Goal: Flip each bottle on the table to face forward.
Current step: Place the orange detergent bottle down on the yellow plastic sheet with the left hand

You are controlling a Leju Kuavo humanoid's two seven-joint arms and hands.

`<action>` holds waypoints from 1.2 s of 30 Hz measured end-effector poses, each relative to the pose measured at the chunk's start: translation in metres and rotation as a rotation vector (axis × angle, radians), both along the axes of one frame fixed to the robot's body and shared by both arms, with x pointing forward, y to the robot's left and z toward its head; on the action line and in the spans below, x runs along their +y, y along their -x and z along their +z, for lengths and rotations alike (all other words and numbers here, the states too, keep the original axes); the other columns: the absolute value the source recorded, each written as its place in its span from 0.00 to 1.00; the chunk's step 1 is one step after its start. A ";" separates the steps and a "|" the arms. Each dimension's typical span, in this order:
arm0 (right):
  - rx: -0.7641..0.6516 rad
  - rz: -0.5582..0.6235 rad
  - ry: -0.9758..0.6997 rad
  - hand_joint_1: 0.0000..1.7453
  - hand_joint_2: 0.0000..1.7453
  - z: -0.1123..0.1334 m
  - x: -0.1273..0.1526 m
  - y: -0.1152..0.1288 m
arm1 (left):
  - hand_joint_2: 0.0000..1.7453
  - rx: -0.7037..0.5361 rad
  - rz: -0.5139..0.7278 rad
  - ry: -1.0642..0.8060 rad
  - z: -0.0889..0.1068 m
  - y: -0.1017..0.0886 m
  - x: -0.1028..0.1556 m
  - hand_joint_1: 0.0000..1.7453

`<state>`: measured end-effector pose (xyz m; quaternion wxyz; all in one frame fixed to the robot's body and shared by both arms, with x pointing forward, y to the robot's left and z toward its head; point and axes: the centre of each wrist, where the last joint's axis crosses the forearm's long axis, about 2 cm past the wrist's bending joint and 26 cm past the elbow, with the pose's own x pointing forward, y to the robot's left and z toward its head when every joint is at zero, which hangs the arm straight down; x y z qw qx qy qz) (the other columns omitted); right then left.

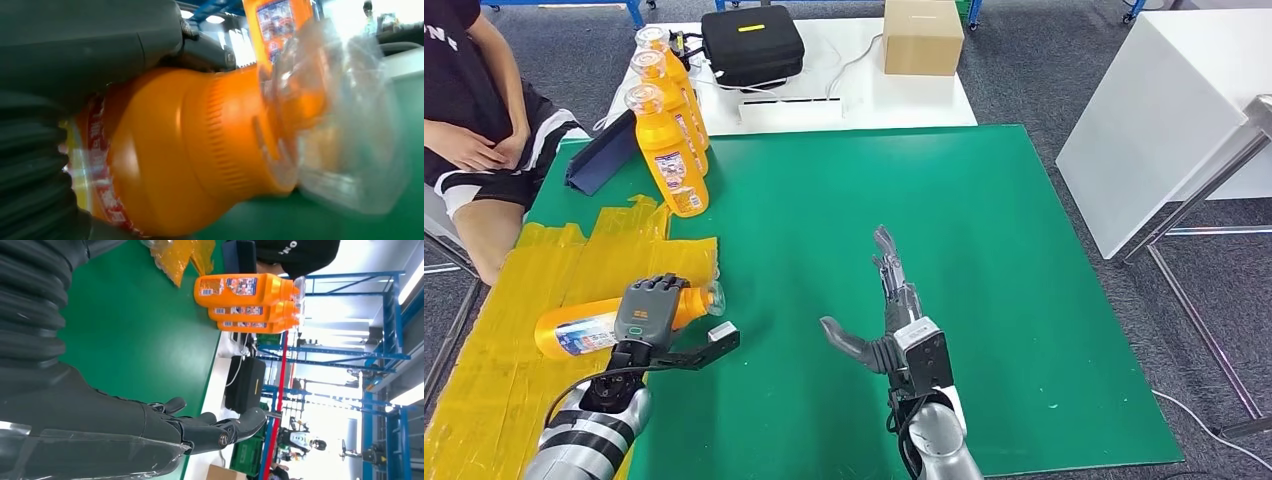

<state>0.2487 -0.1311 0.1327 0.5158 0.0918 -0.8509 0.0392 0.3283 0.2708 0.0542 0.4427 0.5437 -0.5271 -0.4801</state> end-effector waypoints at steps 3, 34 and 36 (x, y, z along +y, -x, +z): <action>0.002 -0.002 -0.003 0.00 1.00 0.000 0.000 0.000 | 1.00 0.014 0.018 -0.010 -0.006 -0.003 0.002 0.00; 0.048 -0.060 0.010 0.00 1.00 -0.011 -0.003 0.011 | 1.00 -0.339 -0.121 0.259 0.032 0.034 -0.015 0.00; 0.049 -0.060 0.010 0.00 1.00 -0.011 -0.003 0.011 | 1.00 -0.359 -0.113 0.265 0.036 0.035 -0.015 0.00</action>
